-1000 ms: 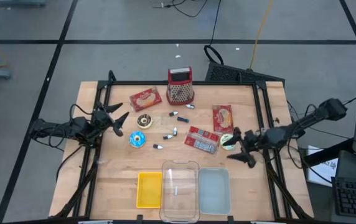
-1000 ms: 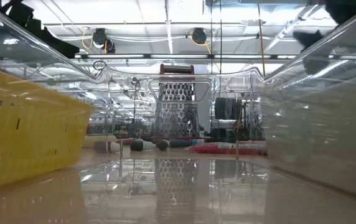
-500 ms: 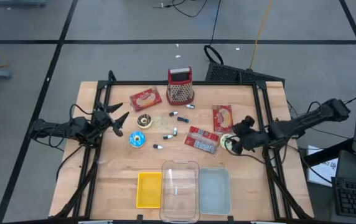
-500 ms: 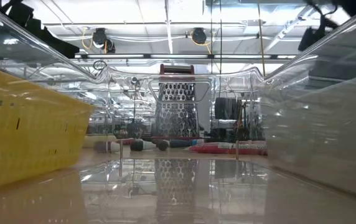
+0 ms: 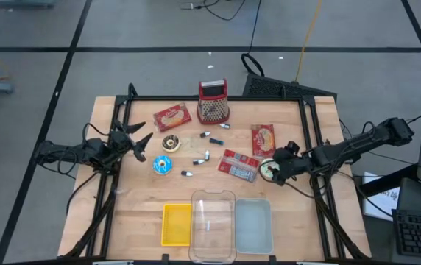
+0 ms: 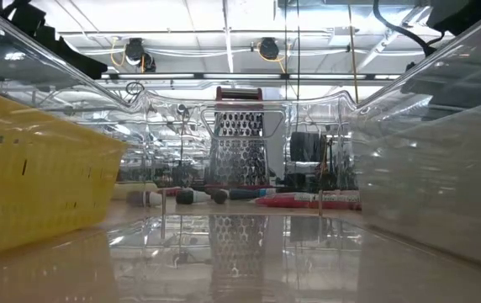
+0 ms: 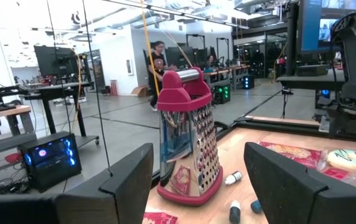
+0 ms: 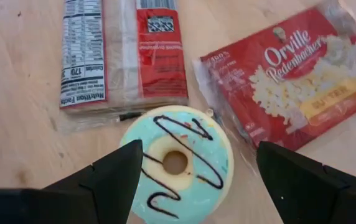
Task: Pick & Place Food Item
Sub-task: Put the light blue donut into the yellow bin
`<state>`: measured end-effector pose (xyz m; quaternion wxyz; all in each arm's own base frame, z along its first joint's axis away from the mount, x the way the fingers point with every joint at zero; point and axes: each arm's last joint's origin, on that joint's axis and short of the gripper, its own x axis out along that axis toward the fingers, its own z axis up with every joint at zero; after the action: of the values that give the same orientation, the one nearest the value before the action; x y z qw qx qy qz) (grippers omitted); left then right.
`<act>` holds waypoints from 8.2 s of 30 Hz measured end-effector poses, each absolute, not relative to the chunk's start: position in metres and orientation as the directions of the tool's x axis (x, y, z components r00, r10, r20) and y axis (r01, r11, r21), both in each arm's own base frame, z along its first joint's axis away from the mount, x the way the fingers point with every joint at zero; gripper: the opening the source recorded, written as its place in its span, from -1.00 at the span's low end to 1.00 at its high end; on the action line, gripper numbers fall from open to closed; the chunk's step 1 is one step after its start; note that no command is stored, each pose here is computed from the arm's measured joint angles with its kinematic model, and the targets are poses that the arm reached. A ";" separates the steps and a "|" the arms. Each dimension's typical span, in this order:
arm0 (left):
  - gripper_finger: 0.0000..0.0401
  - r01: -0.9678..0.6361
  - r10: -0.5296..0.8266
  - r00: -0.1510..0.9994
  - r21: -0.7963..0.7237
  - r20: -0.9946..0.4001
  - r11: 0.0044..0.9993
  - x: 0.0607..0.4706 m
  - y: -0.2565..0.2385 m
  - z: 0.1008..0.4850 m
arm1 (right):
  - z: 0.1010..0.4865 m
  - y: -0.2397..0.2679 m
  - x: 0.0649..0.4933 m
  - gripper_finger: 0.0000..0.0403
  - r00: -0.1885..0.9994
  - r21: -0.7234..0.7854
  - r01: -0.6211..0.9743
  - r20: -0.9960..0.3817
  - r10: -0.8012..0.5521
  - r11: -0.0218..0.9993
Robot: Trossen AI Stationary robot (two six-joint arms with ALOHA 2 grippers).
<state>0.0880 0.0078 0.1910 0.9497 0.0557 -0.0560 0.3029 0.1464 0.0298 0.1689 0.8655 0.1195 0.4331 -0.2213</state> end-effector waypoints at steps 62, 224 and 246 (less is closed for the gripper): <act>0.25 -0.583 0.571 0.809 0.072 0.140 0.809 0.088 0.008 0.191 | 0.116 0.029 0.124 -0.23 0.707 0.351 0.521 -0.688 -0.163 0.778; -0.81 -0.196 0.142 0.943 -0.159 -0.300 0.968 0.372 -0.041 0.255 | 0.217 0.064 0.175 0.15 0.994 -0.089 0.101 0.046 -0.097 0.991; -0.82 -0.127 -0.018 0.914 -0.327 -0.406 0.937 0.213 -0.191 0.220 | 0.233 0.064 0.136 0.12 0.999 0.012 -0.014 0.032 0.013 1.000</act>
<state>0.2125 -0.1912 0.2198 0.9623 -0.1758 0.2057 0.0282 0.1357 0.0640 0.2328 0.9998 0.0062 -0.0161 0.0068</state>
